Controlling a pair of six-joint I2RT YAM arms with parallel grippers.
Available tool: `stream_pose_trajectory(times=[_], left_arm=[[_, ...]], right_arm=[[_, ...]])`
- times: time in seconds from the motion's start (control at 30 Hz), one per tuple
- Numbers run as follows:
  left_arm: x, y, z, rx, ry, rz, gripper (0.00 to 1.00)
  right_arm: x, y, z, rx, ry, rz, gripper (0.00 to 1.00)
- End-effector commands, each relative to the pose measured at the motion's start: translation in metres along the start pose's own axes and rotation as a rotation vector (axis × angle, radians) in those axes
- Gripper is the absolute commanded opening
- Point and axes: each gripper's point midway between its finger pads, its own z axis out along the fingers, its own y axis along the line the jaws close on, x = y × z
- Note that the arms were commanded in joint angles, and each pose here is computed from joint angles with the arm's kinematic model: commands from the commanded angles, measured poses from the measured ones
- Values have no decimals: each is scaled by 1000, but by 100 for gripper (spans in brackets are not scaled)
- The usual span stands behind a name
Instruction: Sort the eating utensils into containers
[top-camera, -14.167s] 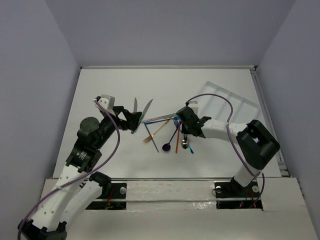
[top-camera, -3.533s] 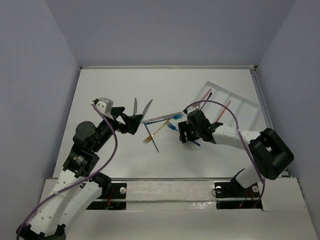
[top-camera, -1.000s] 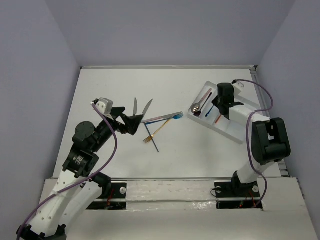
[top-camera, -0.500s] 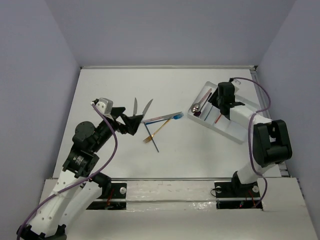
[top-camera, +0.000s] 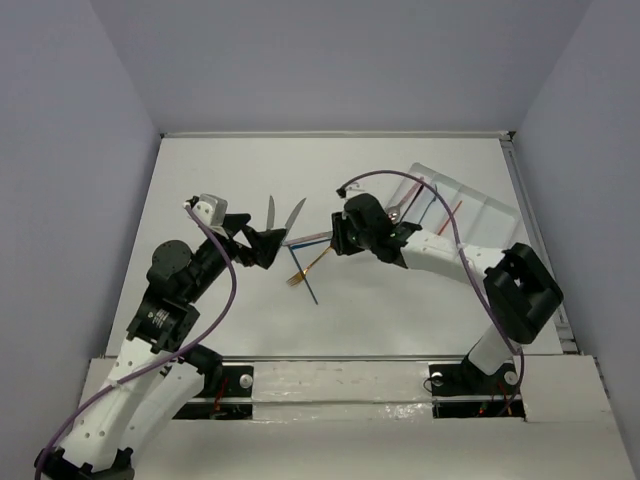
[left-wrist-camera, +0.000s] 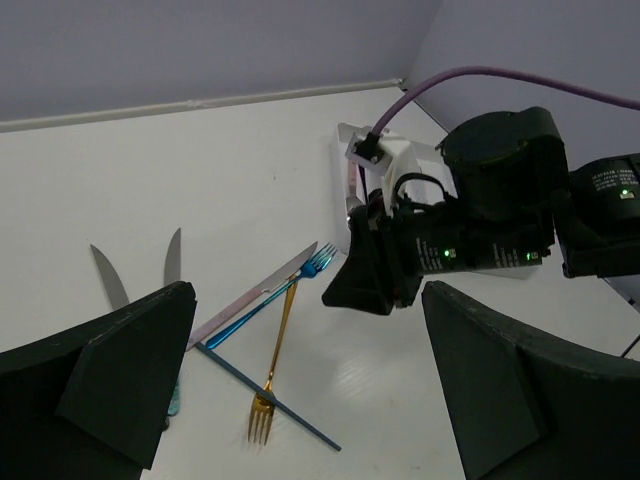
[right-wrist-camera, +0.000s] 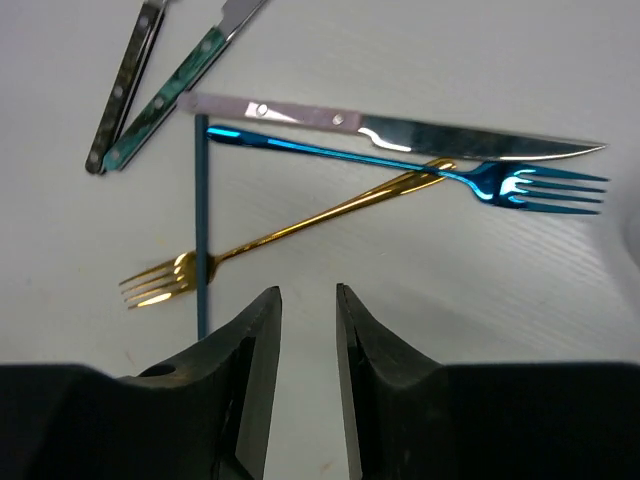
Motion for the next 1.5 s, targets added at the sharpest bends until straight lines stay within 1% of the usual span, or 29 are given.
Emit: stream_pose_trajectory(times=[0.0, 0.1, 0.2, 0.3, 0.57, 0.67, 0.7, 0.77, 0.83, 0.97, 1.0, 1.03, 1.13, 1.23, 1.33, 1.37, 1.43, 1.47], left_arm=[[-26, -5, 0, 16, -75, 12, 99], [-25, -4, 0, 13, -73, 12, 99], [-26, -5, -1, 16, -75, 11, 99], [-26, -7, -1, 28, -74, 12, 99], [-26, -8, -1, 31, -75, 11, 99], [-26, -8, -2, 33, -76, 9, 99], [-26, -8, -2, 33, -77, 10, 99], [-27, -8, -2, 34, -79, 10, 99], [-26, -8, -2, 34, -76, 9, 99], [-26, -9, -2, 38, -78, 10, 99], [-26, -9, -2, 38, -78, 10, 99], [-27, -9, -2, 38, -81, 11, 99], [-27, -9, -2, 38, -81, 11, 99], [-27, -9, -2, 38, -81, 11, 99], [-27, -10, -2, 40, -80, 11, 99], [-27, -10, -3, 41, -81, 11, 99], [-28, -10, -3, 41, -83, 10, 99], [-28, -10, -3, 41, -83, 10, 99]], right_arm=[[15, 40, 2, -42, 68, -120, 33], [42, 62, 4, -51, 148, -171, 33], [69, 81, 4, -68, 200, -223, 37], [94, 88, 13, -53, 261, -261, 40], [116, 100, 24, -44, 316, -309, 43], [124, 96, 27, -10, 336, -319, 43], [125, 93, 28, 2, 340, -321, 42], [128, 91, 29, 27, 341, -329, 37], [133, 86, 29, 51, 356, -329, 27], [134, 84, 26, 74, 354, -330, 14], [131, 85, 25, 73, 348, -324, 8], [130, 86, 24, 71, 346, -321, 8], [123, 87, 21, 77, 327, -310, 1], [113, 87, 18, 93, 292, -289, 0], [86, 88, 7, 114, 195, -252, 0], [69, 87, -2, 124, 130, -225, 0], [47, 77, -10, 147, 67, -180, 0], [38, 57, -11, 193, 38, -148, 0]])
